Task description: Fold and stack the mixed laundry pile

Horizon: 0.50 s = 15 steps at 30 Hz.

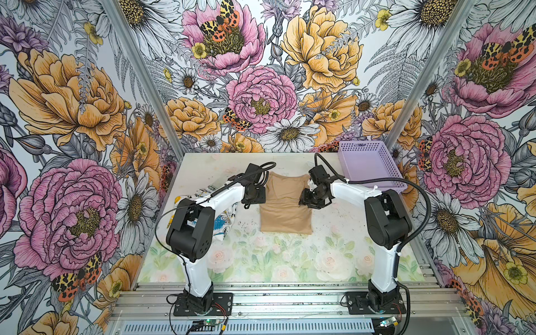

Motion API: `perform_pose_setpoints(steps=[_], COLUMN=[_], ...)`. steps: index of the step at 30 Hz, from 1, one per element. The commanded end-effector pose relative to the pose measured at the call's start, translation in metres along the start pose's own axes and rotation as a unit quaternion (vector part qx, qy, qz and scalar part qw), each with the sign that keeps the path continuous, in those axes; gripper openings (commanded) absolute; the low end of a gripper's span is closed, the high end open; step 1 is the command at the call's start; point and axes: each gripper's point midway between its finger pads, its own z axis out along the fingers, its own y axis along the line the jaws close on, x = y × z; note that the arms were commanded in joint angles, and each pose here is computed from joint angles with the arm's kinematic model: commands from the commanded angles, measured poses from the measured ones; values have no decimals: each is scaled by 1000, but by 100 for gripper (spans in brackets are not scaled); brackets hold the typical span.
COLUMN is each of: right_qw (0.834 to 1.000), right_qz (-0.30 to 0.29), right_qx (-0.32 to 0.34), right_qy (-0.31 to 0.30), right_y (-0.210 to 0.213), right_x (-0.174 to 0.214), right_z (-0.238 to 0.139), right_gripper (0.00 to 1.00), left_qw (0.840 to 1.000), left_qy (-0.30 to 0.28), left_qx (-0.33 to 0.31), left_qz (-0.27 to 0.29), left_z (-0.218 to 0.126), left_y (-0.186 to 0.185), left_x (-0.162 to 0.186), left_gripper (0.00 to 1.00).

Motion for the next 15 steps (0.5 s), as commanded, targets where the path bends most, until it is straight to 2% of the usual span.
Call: perform_pose_setpoints(steps=[1,7,15], right_qw=[1000,1000,999], right_qz=[-3,6,33], right_qx=[-7,6,7], right_qy=[-7,25,41], right_y=[3,-6,-17], right_x=[13,65,104], right_z=[-27,-22,-1], right_gripper=[53,55,55], left_qw=[999,995,990], left_qy=[23,61,75], left_qx=[25,72,117], left_qz=[-11,-22,-22], left_z=[-3,0,5], left_y=[-2,-8,-26], left_x=[26,81,111], left_gripper=[51,55,58])
